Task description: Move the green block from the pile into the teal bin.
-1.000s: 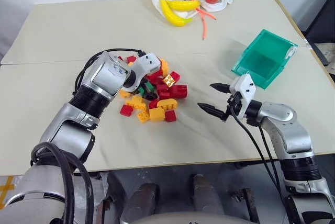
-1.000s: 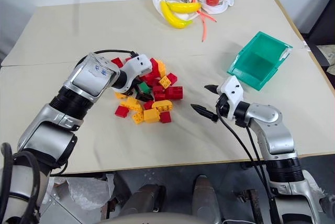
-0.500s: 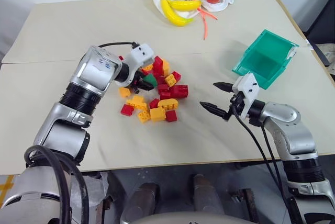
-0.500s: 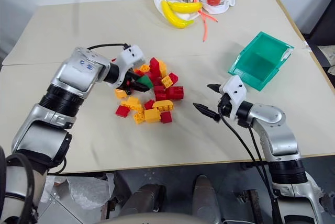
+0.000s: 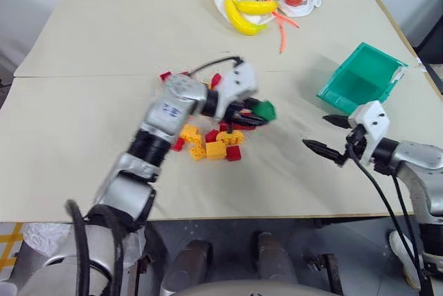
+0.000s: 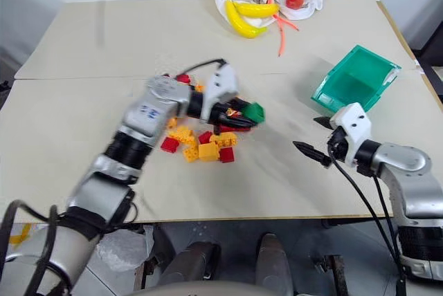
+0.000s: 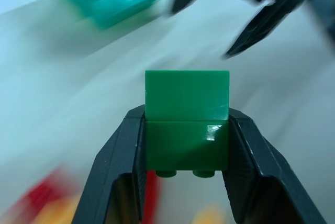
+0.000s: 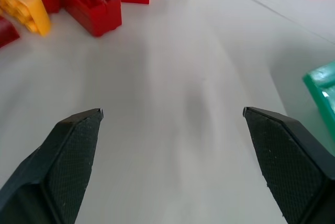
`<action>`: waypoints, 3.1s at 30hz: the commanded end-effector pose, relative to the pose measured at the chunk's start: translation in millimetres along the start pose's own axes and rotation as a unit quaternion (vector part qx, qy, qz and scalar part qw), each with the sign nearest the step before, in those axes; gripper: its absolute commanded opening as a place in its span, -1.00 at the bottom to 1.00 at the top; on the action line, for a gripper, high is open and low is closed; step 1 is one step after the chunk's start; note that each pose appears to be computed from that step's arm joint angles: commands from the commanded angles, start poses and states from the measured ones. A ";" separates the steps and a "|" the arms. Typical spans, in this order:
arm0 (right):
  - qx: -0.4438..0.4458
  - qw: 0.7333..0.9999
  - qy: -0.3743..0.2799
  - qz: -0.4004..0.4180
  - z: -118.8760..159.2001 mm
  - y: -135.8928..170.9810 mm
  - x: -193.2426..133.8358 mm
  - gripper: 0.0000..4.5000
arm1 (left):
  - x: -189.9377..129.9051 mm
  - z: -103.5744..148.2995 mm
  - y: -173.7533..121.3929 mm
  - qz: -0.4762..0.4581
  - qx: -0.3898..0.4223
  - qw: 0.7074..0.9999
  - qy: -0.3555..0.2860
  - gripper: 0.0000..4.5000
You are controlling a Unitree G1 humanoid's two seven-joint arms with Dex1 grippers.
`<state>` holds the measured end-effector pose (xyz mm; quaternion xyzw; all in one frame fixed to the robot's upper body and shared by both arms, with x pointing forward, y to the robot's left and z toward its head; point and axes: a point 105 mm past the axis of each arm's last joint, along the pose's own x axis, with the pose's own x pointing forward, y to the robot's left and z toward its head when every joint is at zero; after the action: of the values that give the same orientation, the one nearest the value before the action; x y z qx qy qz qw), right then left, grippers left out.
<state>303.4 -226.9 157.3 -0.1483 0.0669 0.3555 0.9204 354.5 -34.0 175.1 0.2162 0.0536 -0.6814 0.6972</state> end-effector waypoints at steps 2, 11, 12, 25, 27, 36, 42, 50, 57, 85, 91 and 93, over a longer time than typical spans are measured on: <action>-0.016 1.000 -0.012 0.005 13.9 2.6 -22.7 1.00 | 14.7 4.4 6.7 -0.006 0.014 1.000 0.007 -0.33; -0.045 0.999 0.019 0.006 23.9 12.0 -45.5 1.00 | 28.2 1.1 3.0 -0.046 -0.021 0.999 0.019 0.63; -0.047 0.999 0.019 0.007 26.0 14.0 -44.9 1.00 | 25.2 3.2 2.4 -0.050 -0.019 0.998 0.013 0.77; -0.050 0.999 0.012 0.014 38.1 26.6 -20.7 1.00 | -2.0 -4.1 0.6 -0.012 0.063 0.998 0.029 0.99; -0.050 0.999 0.008 0.018 40.3 27.1 -16.6 1.00 | 2.3 -23.4 4.7 0.008 0.181 0.977 0.117 0.99; -0.026 0.999 0.024 0.015 30.2 36.5 -24.0 1.00 | -46.3 -3.1 12.1 0.063 0.059 0.996 -0.030 0.99; -0.018 0.999 0.039 0.025 23.6 48.7 -12.9 1.00 | -118.6 -22.2 -16.3 0.072 -0.035 0.994 -0.080 0.99; -0.044 0.995 0.058 0.064 19.1 28.6 58.3 1.00 | -172.1 -39.3 -64.7 0.117 -0.064 0.984 -0.116 0.99; -0.056 0.988 0.089 0.117 11.6 23.4 101.2 1.00 | -183.6 -48.8 -80.5 0.159 -0.062 0.980 -0.101 0.99; -0.192 0.970 0.045 -0.145 85.9 -101.3 42.6 -0.33 | -189.4 -18.0 -52.9 0.188 -0.014 0.969 -0.162 1.00; -0.209 0.956 0.076 -0.190 79.9 -129.0 60.2 -0.33 | -179.9 -7.3 -33.6 0.169 0.011 0.970 -0.176 1.00; -0.212 0.954 0.079 -0.195 79.6 -131.6 65.5 -0.33 | -176.8 -2.9 -27.8 0.162 0.019 0.969 -0.184 1.00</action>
<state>439.0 -251.2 232.7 -0.3625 0.0537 0.1770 0.9135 316.2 134.0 222.9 0.0929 -0.1035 -0.5827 0.8007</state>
